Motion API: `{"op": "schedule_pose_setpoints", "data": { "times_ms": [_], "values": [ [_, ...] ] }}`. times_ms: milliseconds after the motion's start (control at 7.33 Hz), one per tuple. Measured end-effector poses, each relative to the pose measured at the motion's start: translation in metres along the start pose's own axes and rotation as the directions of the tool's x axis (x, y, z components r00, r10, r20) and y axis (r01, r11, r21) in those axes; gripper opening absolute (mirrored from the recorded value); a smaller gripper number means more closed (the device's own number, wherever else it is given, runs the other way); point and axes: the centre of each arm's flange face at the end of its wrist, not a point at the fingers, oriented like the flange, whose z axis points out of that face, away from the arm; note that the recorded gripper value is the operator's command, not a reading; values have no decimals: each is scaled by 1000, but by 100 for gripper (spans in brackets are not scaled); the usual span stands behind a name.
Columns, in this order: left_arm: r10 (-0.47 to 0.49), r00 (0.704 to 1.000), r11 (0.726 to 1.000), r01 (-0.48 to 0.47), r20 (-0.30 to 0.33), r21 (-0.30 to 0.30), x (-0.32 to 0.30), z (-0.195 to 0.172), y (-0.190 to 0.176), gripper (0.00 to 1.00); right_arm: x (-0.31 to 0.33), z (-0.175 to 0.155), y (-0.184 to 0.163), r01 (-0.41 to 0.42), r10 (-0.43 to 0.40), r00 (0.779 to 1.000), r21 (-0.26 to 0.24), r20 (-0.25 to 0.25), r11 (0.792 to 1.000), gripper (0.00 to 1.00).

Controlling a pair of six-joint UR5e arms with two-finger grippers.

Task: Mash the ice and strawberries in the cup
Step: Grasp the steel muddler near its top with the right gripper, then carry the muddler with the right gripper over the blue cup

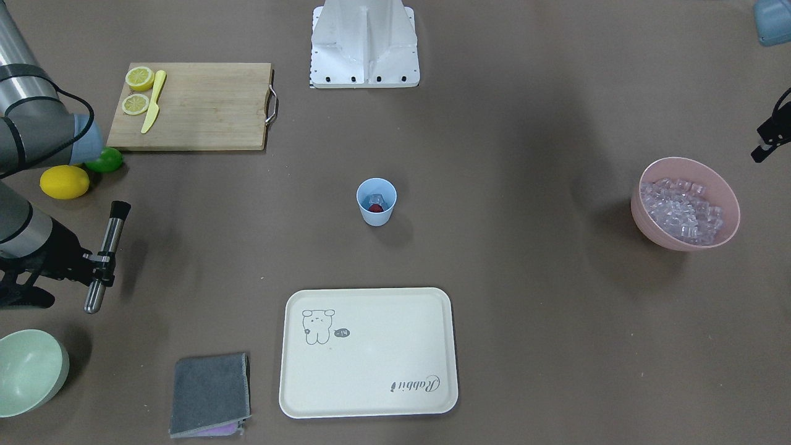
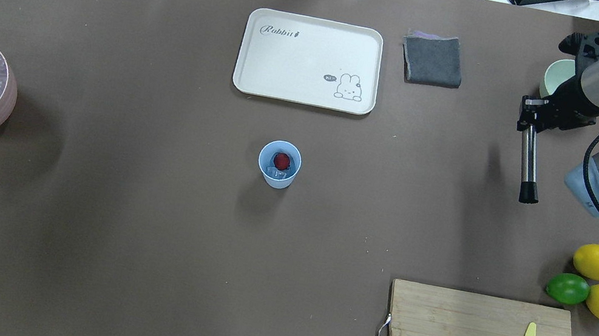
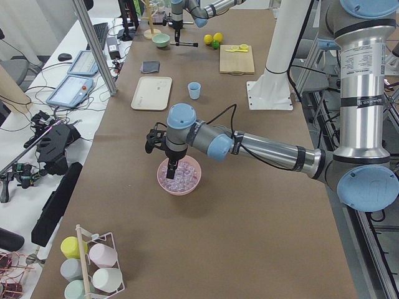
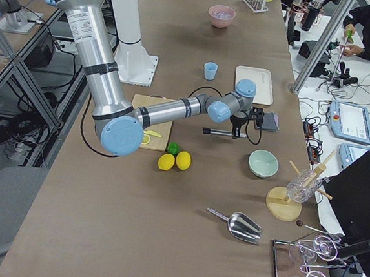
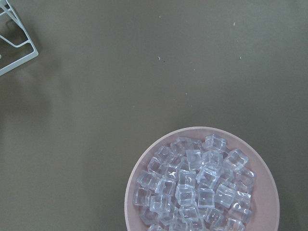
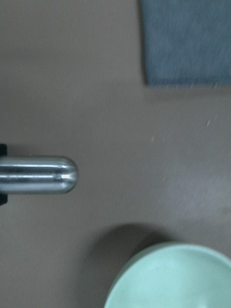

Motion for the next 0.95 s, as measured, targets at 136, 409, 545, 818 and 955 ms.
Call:
{"op": "schedule_pose_setpoints", "data": {
  "times_ms": [136,409,545,818,955],
  "values": [
    [-2,1000,1000,2,-6,-2,-1,-1,1,98,-45,-44,11,70,-75,996,83,55,994,0],
    [-11,1000,1000,10,-29,-11,-5,-2,6,98,-136,-107,41,175,-209,969,235,132,956,0],
    [-15,999,1000,15,-33,-13,-7,-3,8,98,-180,-128,48,209,-265,949,288,171,935,0],
    [-22,999,1000,21,-34,-18,-9,-3,13,98,-254,-141,69,273,-410,880,450,240,850,0],
    [-24,999,1000,23,-34,-18,-11,-4,14,98,-281,-131,87,266,-476,837,558,270,786,0]
  ]
}}
